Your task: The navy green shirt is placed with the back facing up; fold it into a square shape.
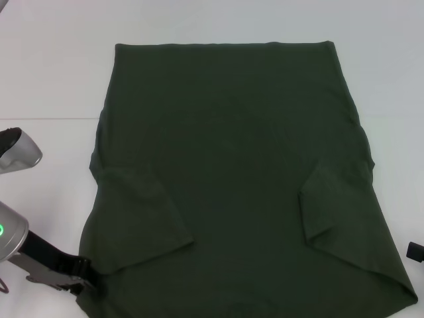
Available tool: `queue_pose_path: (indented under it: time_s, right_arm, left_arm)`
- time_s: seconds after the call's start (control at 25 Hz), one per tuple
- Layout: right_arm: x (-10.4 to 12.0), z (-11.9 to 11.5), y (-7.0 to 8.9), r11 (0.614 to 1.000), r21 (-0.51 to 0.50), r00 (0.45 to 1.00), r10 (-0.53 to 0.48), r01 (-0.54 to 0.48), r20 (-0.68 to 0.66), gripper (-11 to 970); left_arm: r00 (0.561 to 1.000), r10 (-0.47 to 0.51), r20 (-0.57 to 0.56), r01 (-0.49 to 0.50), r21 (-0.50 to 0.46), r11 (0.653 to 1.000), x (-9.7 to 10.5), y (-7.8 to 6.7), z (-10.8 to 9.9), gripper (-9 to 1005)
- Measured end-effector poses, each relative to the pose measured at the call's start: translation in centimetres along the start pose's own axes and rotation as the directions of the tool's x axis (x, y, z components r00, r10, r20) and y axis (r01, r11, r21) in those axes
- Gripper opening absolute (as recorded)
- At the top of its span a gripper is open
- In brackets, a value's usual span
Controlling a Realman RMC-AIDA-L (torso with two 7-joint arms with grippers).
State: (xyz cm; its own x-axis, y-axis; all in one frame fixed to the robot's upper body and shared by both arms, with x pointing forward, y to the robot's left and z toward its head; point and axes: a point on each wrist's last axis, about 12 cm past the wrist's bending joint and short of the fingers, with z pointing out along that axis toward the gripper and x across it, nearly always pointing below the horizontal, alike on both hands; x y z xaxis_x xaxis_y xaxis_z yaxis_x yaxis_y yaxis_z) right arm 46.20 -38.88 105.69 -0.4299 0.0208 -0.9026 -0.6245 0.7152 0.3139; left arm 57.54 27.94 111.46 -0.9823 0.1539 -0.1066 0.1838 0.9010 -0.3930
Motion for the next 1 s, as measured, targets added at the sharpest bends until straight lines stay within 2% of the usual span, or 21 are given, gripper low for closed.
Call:
queue_pose_path:
  time_s: [0.12, 0.76, 1.0]
  right_arm:
    - [0.01, -0.04, 0.00, 1.000, 0.001, 1.000, 0.000, 0.000, 0.001, 811]
    - [0.03, -0.09, 0.08, 1.000, -0.004, 1.000, 0.002, -0.002, 0.004, 810]
    - [0.04, -0.08, 0.08, 1.000, -0.004, 1.000, 0.003, -0.003, 0.004, 809]
  left_arm:
    - [1.000, 0.000, -0.003, 0.000, -0.002, 1.000, 0.01, -0.01, 0.05, 423]
    - [1.000, 0.015, 0.005, -0.015, -0.019, 1.000, -0.08, -0.09, -0.04, 73]
    - [0.999, 0.049, -0.019, -0.049, -0.020, 0.999, 0.17, -0.14, 0.21, 70]
